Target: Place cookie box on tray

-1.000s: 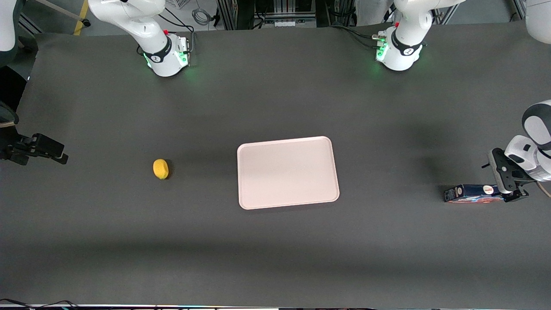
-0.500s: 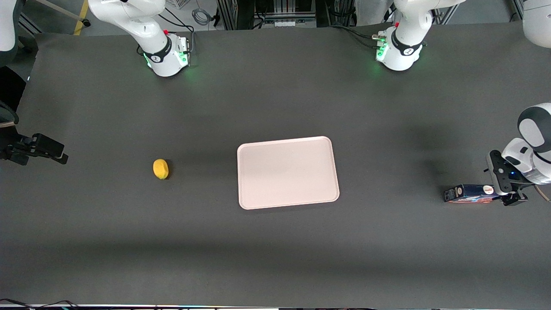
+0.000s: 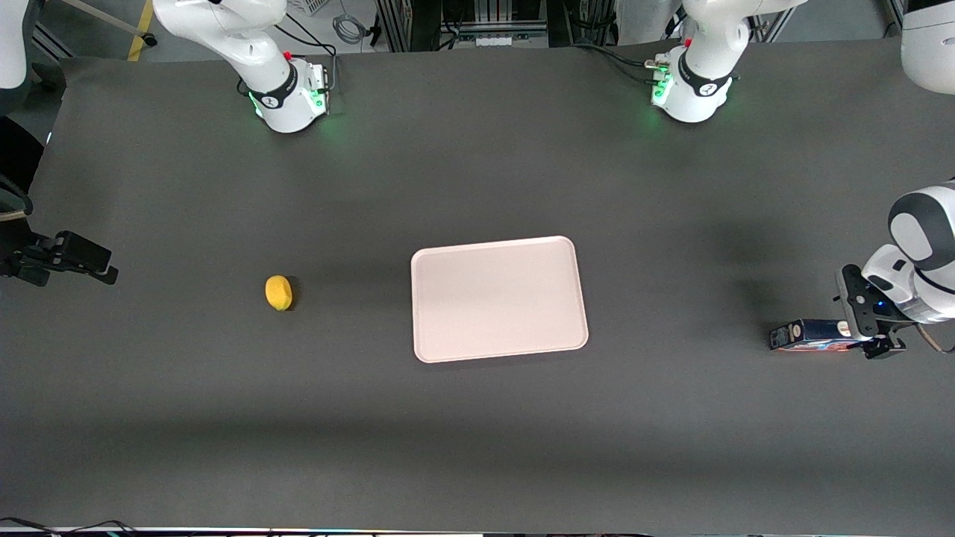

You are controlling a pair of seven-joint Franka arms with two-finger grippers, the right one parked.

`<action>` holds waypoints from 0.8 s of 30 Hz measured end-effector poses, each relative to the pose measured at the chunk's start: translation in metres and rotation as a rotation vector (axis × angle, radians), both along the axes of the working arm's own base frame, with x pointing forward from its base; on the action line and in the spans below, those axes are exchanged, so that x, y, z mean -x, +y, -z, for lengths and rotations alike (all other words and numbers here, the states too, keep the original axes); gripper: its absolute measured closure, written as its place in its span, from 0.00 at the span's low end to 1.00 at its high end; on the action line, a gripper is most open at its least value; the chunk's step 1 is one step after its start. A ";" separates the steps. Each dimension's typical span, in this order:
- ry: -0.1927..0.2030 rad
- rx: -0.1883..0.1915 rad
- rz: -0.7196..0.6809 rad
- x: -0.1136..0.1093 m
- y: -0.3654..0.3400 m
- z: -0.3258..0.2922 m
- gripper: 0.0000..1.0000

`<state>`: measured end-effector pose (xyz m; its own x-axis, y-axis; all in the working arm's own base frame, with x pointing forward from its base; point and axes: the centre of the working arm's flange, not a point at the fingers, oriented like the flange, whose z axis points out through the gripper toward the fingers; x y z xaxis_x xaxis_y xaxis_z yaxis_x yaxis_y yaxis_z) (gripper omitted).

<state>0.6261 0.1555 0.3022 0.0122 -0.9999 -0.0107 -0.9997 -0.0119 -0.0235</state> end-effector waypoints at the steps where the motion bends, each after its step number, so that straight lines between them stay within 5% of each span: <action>1: -0.005 -0.001 0.003 -0.001 0.000 0.000 0.00; 10: -0.036 -0.011 0.015 -0.004 0.001 -0.002 0.00; 24: -0.011 -0.008 0.010 -0.003 0.004 0.018 0.00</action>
